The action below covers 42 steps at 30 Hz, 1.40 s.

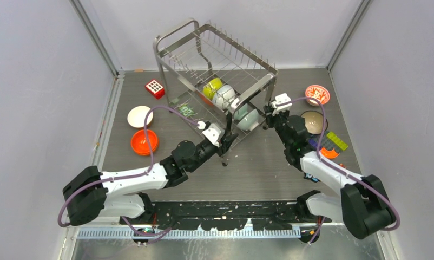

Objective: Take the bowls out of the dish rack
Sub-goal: Adjust the dish rack at the center of the board.

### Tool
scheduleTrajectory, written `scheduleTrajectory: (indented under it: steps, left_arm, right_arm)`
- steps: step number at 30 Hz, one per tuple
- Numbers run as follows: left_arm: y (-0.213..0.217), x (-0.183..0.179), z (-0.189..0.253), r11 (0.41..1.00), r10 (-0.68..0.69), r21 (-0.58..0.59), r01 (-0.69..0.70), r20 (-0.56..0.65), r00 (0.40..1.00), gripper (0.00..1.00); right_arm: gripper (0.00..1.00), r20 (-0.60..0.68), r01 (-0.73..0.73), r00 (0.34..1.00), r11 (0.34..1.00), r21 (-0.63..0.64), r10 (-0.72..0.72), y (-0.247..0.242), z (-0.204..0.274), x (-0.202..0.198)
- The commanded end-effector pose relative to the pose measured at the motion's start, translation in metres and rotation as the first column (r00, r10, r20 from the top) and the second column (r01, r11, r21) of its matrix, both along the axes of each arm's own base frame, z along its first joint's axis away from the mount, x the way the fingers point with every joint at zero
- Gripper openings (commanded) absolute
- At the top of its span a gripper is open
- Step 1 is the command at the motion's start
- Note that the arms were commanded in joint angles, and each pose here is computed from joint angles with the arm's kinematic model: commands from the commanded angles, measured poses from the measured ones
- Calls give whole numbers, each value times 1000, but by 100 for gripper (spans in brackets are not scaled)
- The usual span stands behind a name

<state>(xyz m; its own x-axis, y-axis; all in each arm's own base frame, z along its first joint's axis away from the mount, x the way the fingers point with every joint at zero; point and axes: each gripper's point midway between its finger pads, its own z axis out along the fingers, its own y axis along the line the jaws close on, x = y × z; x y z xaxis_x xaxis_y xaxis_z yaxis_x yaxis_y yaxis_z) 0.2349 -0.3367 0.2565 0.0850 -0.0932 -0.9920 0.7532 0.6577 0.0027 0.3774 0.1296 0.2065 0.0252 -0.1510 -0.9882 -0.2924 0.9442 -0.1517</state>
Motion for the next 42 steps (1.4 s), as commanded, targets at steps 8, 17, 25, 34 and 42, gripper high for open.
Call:
scheduleTrajectory:
  steps: [8,17,25,34,42]
  left_arm:
    - [24,51,-43,974,219,86,-210,-112,969,0]
    - [34,83,-50,952,304,91,-293,-151,941,0]
    - [52,109,-57,919,393,101,-381,-169,904,0]
    - [83,116,-49,871,491,82,-484,-161,856,14]
    - [104,97,-40,867,498,64,-495,-175,850,63]
  right_arm:
    - [1,55,73,995,976,206,-86,-11,46,-43]
    - [1,-5,24,1000,975,219,-24,15,42,-74]
    - [1,-53,-10,998,965,262,25,42,33,-86]
    - [1,-75,-49,994,944,325,78,84,38,-79]
    - [1,-85,-38,994,943,331,70,115,34,-77]
